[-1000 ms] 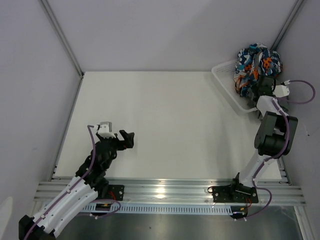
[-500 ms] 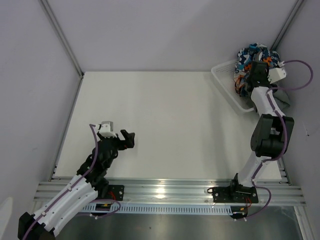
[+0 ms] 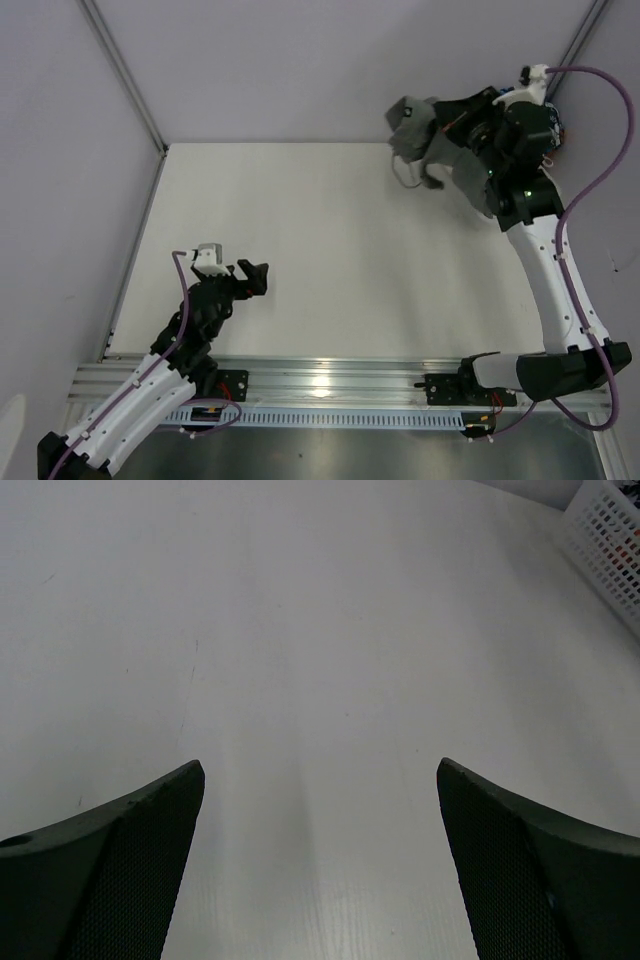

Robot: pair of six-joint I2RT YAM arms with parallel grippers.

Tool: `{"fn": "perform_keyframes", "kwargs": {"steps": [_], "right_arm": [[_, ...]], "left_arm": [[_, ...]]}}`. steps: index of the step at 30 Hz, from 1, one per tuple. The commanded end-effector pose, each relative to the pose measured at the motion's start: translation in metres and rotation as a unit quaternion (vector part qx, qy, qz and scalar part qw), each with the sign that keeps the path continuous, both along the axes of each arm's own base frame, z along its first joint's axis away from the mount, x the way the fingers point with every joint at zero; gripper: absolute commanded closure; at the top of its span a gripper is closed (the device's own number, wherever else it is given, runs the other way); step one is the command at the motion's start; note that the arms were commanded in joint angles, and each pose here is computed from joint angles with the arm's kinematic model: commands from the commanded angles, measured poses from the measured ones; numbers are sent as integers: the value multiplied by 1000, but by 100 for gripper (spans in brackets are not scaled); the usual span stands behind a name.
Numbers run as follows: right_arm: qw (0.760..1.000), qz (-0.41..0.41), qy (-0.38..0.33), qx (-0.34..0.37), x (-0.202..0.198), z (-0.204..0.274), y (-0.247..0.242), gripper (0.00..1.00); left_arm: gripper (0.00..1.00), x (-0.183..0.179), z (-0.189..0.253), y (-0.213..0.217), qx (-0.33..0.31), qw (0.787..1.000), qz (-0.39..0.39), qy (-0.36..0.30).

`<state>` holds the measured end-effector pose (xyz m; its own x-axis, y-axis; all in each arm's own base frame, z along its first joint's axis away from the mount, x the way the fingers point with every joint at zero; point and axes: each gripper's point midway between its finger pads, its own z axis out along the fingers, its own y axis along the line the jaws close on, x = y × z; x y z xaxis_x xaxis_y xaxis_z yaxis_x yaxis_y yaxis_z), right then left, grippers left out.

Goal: Fold and stack the shorts
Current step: Move the shorts to the center of the board

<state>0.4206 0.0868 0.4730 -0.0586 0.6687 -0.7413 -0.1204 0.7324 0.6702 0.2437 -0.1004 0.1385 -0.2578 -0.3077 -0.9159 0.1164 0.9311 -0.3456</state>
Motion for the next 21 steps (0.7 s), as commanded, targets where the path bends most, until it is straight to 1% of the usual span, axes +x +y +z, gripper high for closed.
{"fn": "perform_keyframes", "kwargs": {"steps": [1,2,4,5,7,9,10,11,12,13,14,15,16,17,18,19,20,21], "right_arm": [[989,147,-18,-14,-45,11,73,100],[984,175,-24,-20,-57,12,92,100],[981,194,-20,-25,-69,11,104,100],[979,199,-19,-33,-72,8,109,100],[983,182,7,-41,-61,-16,106,100],[984,163,53,-44,-43,-51,97,100],[981,166,92,-43,-37,-83,96,100],[976,178,118,-39,-34,-104,97,100],[974,173,144,-35,-28,-126,91,99],[964,173,198,-40,-22,-174,90,86],[958,170,226,-43,-20,-197,88,67],[953,156,257,-49,-17,-222,80,42],[940,140,305,-57,-17,-256,73,27],[933,118,332,-67,-19,-280,63,26],[929,113,343,-77,-22,-292,60,25],[932,112,336,-83,-22,-295,61,24],[928,104,346,-94,-31,-311,58,24],[928,99,343,-103,-34,-314,59,22]], "left_arm": [[1,2,11,3,-7,1000,9,-13],[1,2,10,3,-6,1000,9,-13],[1,2,10,4,-6,1000,11,-12],[1,2,12,5,-7,1000,12,-13],[1,1,12,6,-7,1000,16,-12],[1,1,12,7,-6,1000,17,-11],[1,0,12,8,-6,1000,19,-12],[1,0,13,8,-6,1000,20,-13],[1,0,12,9,-6,1000,22,-13],[1,-1,13,9,-7,1000,21,-14],[1,-1,13,10,-8,1000,22,-16],[1,-1,13,10,-9,1000,21,-17],[1,-1,14,9,-9,1000,20,-17],[1,-1,13,9,-9,1000,19,-17],[1,-1,14,9,-9,1000,19,-17],[1,-1,13,9,-8,1000,19,-15],[1,-1,12,8,-7,1000,17,-15],[1,0,11,8,-7,1000,17,-13]]}}
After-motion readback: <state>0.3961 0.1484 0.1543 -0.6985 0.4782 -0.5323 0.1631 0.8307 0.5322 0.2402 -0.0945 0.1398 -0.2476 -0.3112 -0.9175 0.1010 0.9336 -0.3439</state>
